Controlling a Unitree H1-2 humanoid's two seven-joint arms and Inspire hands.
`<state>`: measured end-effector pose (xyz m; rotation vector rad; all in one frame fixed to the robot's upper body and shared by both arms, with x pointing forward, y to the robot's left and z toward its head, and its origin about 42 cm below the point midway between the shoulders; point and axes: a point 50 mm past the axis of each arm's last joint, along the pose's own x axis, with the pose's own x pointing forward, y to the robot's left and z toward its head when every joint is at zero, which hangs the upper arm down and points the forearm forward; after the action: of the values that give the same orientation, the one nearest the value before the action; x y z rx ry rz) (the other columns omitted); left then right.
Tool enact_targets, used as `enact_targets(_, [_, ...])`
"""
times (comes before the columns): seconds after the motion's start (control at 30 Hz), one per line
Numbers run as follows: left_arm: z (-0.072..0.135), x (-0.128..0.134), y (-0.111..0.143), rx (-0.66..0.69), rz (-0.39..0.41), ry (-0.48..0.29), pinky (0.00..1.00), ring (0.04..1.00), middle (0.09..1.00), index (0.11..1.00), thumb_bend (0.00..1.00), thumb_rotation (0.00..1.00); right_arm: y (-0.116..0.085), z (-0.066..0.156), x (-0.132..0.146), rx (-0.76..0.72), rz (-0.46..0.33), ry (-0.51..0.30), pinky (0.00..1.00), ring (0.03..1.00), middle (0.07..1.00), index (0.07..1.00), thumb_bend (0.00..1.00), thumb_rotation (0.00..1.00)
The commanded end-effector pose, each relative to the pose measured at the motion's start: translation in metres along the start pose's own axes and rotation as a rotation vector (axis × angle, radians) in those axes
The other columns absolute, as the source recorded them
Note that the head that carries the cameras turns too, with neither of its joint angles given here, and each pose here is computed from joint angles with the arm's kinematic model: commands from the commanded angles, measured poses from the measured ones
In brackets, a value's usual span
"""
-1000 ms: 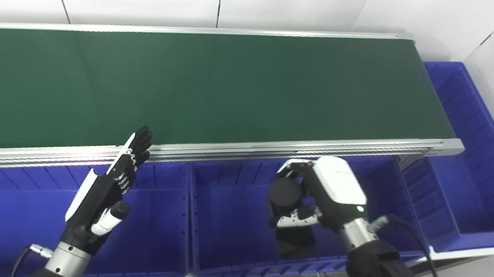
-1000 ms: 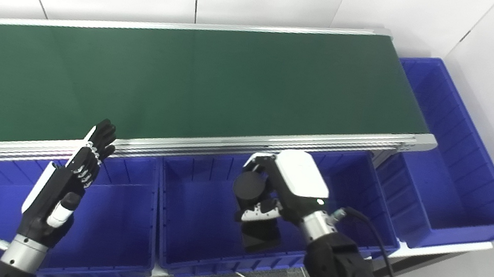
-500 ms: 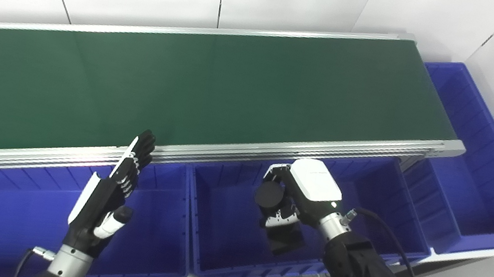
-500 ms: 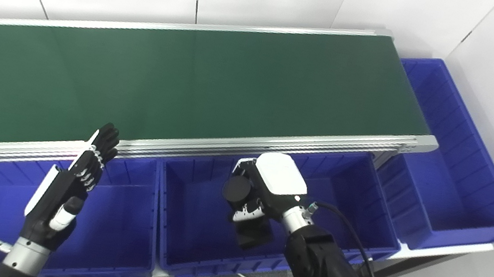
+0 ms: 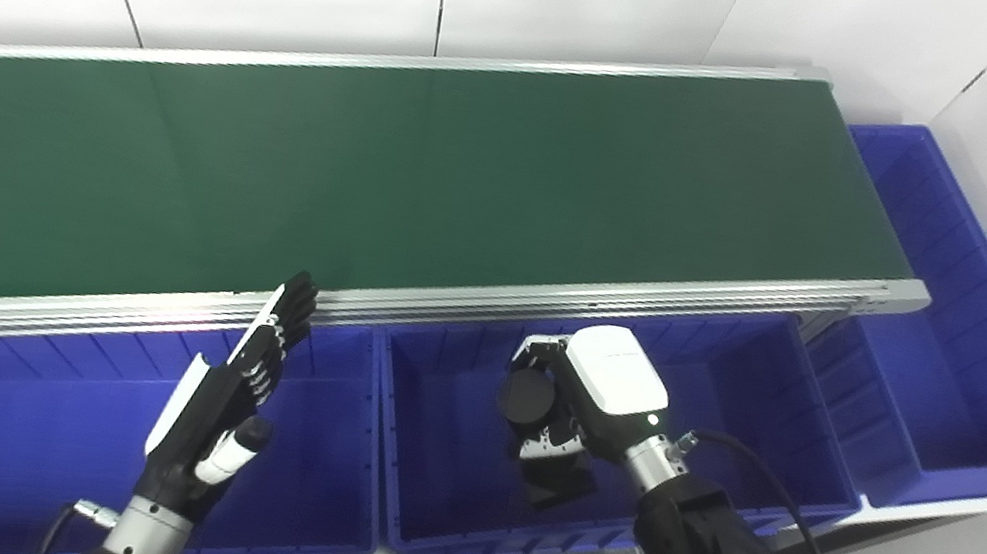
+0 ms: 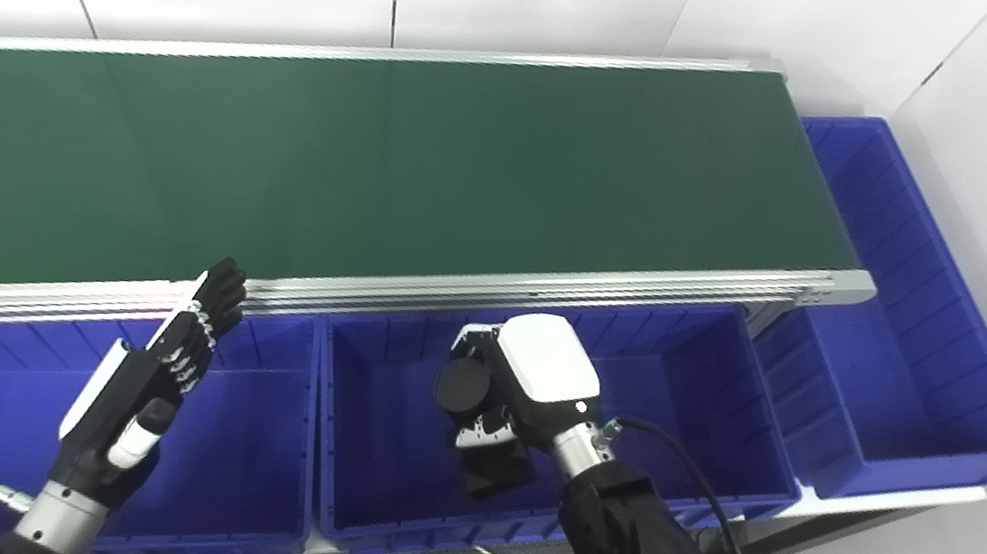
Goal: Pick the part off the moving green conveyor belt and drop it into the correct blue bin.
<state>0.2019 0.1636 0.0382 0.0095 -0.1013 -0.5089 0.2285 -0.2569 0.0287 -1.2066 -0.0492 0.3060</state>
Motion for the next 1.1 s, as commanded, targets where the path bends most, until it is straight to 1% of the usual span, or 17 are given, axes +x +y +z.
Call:
enact_targets(0.0, [0.008, 0.005, -0.001, 0.008, -0.011, -0.059, 1.0, 1.0, 1.0, 1.0, 0.94, 0.89, -0.013, 0.003, 0.006, -0.011, -0.048, -0.049, 0.3, 0.382, 0.447, 0.529, 0.52, 0.01])
enact_targets(0.03, [0.008, 0.005, -0.001, 0.008, -0.011, -0.059, 1.0, 1.0, 1.0, 1.0, 0.94, 0.89, -0.014, 0.003, 0.006, -0.011, -0.038, -0.053, 0.35, 0.426, 0.459, 0.524, 0.52, 0.01])
enact_targets(0.07, [0.008, 0.005, -0.001, 0.009, -0.012, -0.059, 1.0, 1.0, 1.0, 1.0, 0.93, 0.89, -0.014, 0.003, 0.006, -0.01, -0.026, -0.056, 0.43, 0.499, 0.539, 0.507, 0.52, 0.1])
enact_targets(0.13, [0.008, 0.004, -0.002, 0.013, -0.011, -0.058, 1.0, 1.0, 1.0, 1.0, 0.93, 0.9, -0.016, 0.003, 0.005, -0.009, -0.005, -0.059, 0.53, 0.611, 0.655, 0.642, 0.86, 0.34])
enact_targets(0.17, [0.008, 0.004, -0.002, 0.013, -0.01, -0.058, 1.0, 1.0, 1.0, 1.0, 0.93, 0.9, -0.016, 0.004, 0.005, -0.009, -0.001, -0.058, 0.56, 0.647, 0.692, 0.675, 0.92, 0.39])
enact_targets(0.23, [0.008, 0.004, -0.002, 0.013, -0.01, -0.055, 1.0, 1.0, 1.0, 1.0, 0.93, 0.9, -0.017, 0.003, 0.004, -0.004, 0.004, -0.057, 0.58, 0.672, 0.717, 0.696, 0.96, 0.42])
enact_targets(0.4, [0.007, 0.003, -0.002, 0.013, -0.01, -0.051, 1.0, 1.0, 1.0, 1.0, 0.93, 0.89, -0.017, 0.001, 0.004, 0.017, 0.013, -0.057, 0.64, 0.72, 0.776, 0.744, 1.0, 0.5])
enact_targets(0.63, [0.007, 0.003, -0.003, 0.014, -0.008, -0.05, 1.0, 1.0, 1.0, 1.0, 0.94, 0.89, -0.018, 0.001, 0.003, 0.022, 0.006, -0.06, 0.65, 0.717, 0.78, 0.751, 1.0, 0.54])
enact_targets(0.7, [0.007, 0.004, -0.003, 0.016, -0.007, -0.05, 1.0, 1.0, 1.0, 1.0, 0.94, 0.89, -0.021, 0.004, 0.001, 0.031, -0.005, -0.067, 0.65, 0.713, 0.779, 0.748, 1.0, 0.61])
enact_targets(0.8, [0.005, 0.003, -0.002, 0.02, -0.007, -0.042, 1.0, 1.0, 1.0, 1.0, 0.94, 0.9, -0.029, 0.012, -0.004, 0.075, -0.036, -0.082, 0.65, 0.725, 0.787, 0.752, 1.0, 0.65])
enact_targets(0.83, [0.005, 0.002, -0.002, 0.023, -0.008, -0.039, 1.0, 1.0, 1.0, 1.0, 0.93, 0.9, -0.034, 0.018, -0.008, 0.108, -0.062, -0.092, 0.66, 0.729, 0.79, 0.754, 1.0, 0.65])
enact_targets(0.9, [0.004, 0.001, -0.002, 0.029, -0.011, -0.034, 1.0, 1.0, 1.0, 1.0, 0.93, 0.9, -0.043, 0.03, -0.016, 0.177, -0.11, -0.11, 0.7, 0.771, 0.807, 0.764, 1.0, 0.74])
enact_targets(0.93, [0.004, 0.0, -0.002, 0.031, -0.013, -0.032, 1.0, 1.0, 1.0, 1.0, 0.93, 0.91, -0.046, 0.035, -0.019, 0.21, -0.131, -0.117, 0.71, 0.778, 0.809, 0.765, 0.99, 0.74])
enact_targets(0.97, [0.003, 0.0, -0.003, 0.034, -0.014, -0.028, 1.0, 1.0, 1.0, 1.0, 0.92, 0.91, -0.048, 0.043, -0.024, 0.269, -0.157, -0.13, 0.74, 0.794, 0.815, 0.768, 0.99, 0.76])
enact_targets(1.0, [0.003, -0.001, -0.003, 0.035, -0.016, -0.026, 0.99, 1.0, 1.0, 1.0, 0.91, 0.91, -0.05, 0.048, -0.027, 0.309, -0.175, -0.138, 0.79, 0.828, 0.835, 0.785, 0.97, 0.82])
enact_targets(1.03, [0.002, -0.001, -0.003, 0.037, -0.019, -0.023, 1.0, 1.0, 1.0, 1.0, 0.91, 0.92, -0.05, 0.06, -0.033, 0.406, -0.199, -0.151, 0.83, 0.864, 0.864, 0.812, 0.97, 0.87])
enact_targets(1.07, [0.001, -0.001, -0.004, 0.037, -0.023, -0.021, 1.0, 1.0, 1.0, 1.0, 0.91, 0.92, -0.05, 0.07, -0.037, 0.506, -0.225, -0.173, 0.84, 0.875, 0.874, 0.821, 0.97, 0.89])
